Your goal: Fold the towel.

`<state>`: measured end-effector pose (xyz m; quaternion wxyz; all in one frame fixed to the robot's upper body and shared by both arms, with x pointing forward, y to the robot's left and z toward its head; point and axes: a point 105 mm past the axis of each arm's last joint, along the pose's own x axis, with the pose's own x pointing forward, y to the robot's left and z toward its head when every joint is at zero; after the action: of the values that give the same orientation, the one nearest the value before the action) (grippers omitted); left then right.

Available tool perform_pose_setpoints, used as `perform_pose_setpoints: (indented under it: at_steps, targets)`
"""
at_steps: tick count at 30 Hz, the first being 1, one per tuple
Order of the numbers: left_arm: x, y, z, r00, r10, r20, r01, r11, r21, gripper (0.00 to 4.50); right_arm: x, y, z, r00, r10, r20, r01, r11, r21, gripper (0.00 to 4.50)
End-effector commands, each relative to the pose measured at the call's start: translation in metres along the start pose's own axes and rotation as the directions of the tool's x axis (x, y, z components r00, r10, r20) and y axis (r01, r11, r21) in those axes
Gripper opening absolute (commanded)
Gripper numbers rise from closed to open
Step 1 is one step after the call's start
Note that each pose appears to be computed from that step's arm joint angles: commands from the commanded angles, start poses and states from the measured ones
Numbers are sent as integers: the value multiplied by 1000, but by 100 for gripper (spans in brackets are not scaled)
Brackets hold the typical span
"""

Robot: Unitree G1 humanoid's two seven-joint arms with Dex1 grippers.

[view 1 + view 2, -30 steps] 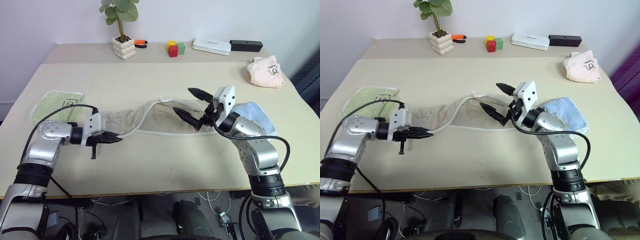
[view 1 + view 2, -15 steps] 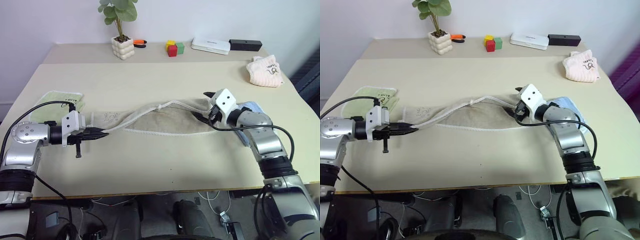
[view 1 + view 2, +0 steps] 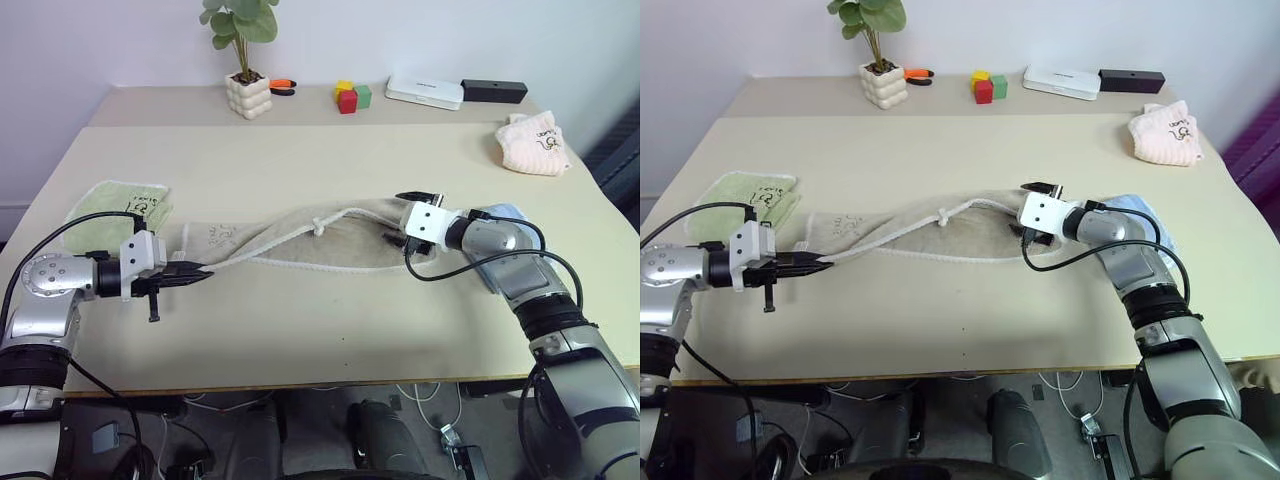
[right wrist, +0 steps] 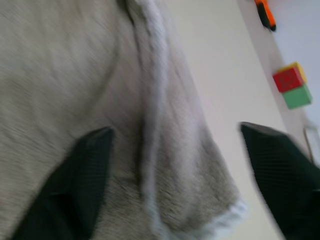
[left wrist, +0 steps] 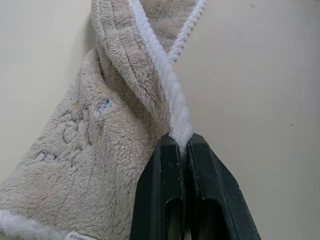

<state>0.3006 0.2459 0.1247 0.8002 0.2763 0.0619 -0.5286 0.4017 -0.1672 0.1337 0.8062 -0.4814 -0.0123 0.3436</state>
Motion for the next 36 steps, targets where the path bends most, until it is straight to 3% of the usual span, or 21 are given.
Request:
perform_pose_setpoints:
  at_steps: [1,5,9,17,20,24,36]
  targets:
    - [-10,4,4,999,31,15,-32,999,20,0,1,-11,-1,999,-30,-18,29,998,-52,218]
    - [-12,3,1,999,34,12,-34,999,18,0,2,-10,-2,999,-29,-22,28,997,-69,12]
    - [-12,3,1,999,36,15,-37,999,17,0,3,-8,-5,999,-14,-38,10,995,-104,4]
    - [-10,3,-2,999,37,17,-37,999,17,0,-1,-9,1,1000,2,9,-2,1000,-31,4]
    - [-10,3,-3,999,36,16,-36,999,18,0,-2,-8,2,1000,14,21,-14,1000,2,77]
    - [-9,3,-3,999,32,15,-33,999,19,0,-2,-10,1,1000,-9,2,9,998,-61,269]
    - [-9,1,-3,999,30,18,-31,999,21,0,-1,-15,-18,994,-37,-99,26,994,-111,269]
